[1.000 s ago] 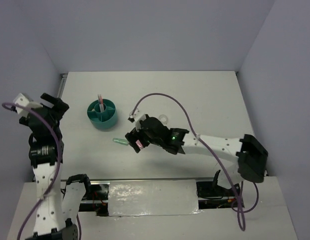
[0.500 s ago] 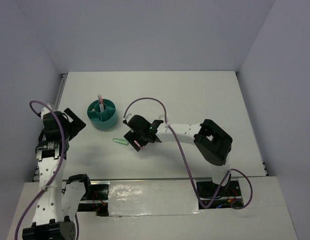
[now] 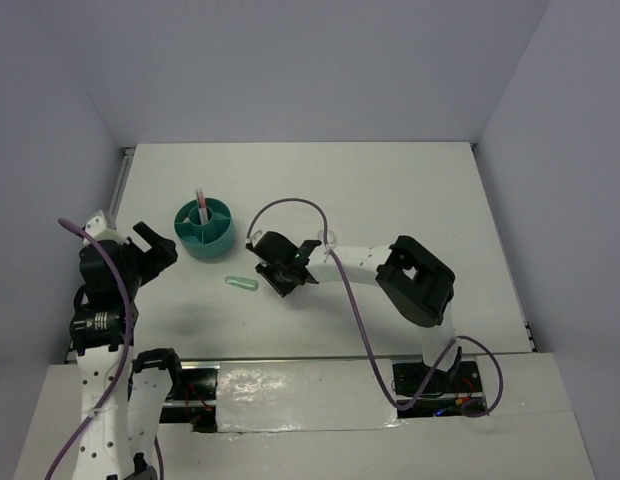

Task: Sort the stationery into containers
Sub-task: Pick up the stationery from the center of the board.

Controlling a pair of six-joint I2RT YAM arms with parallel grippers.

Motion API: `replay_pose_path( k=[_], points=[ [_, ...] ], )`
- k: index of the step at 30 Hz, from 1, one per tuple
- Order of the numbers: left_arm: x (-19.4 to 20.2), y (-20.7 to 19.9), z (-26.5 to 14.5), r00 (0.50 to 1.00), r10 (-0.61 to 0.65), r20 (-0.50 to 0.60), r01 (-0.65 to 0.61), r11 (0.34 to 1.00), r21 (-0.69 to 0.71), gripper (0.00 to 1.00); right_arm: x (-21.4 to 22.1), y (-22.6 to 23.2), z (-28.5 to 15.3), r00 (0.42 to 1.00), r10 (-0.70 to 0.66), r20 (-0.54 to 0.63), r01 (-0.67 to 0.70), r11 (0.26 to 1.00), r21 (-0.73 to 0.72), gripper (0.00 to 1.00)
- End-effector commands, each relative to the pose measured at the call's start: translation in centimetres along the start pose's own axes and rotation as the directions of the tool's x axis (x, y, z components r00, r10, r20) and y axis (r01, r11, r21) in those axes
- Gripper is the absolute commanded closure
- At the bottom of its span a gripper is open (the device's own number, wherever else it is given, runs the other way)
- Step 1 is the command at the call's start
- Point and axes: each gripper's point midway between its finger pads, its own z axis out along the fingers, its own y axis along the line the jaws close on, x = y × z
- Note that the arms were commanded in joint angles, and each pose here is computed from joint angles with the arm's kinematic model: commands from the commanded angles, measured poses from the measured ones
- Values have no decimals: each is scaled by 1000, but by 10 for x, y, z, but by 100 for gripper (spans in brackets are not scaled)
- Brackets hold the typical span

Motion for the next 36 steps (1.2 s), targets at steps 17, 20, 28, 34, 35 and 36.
replay_pose_path(
  k=[17, 20, 28, 34, 35, 36],
  points=[
    [-9, -172, -94, 983, -2, -182, 154, 540, 827, 1, -105, 53, -210, 735, 330, 592, -171, 935, -310, 100],
    [-8, -176, -99, 981, 1, -193, 163, 536, 828, 6, -114, 55, -230, 685, 351, 638, -178, 930, -320, 100],
    [2, -183, -95, 970, 31, -240, 190, 520, 833, 12, -138, 73, -246, 673, 297, 677, -143, 951, -276, 100],
    [21, -180, -82, 954, 70, -290, 202, 564, 800, 15, -152, 83, -249, 669, 260, 696, -116, 962, -248, 100],
    [22, -180, -82, 954, 69, -292, 205, 559, 803, 17, -155, 85, -248, 671, 251, 697, -107, 964, -244, 100],
    [22, -180, -82, 954, 69, -291, 205, 557, 805, 21, -155, 86, -247, 675, 247, 695, -107, 965, -239, 100]
  ],
)
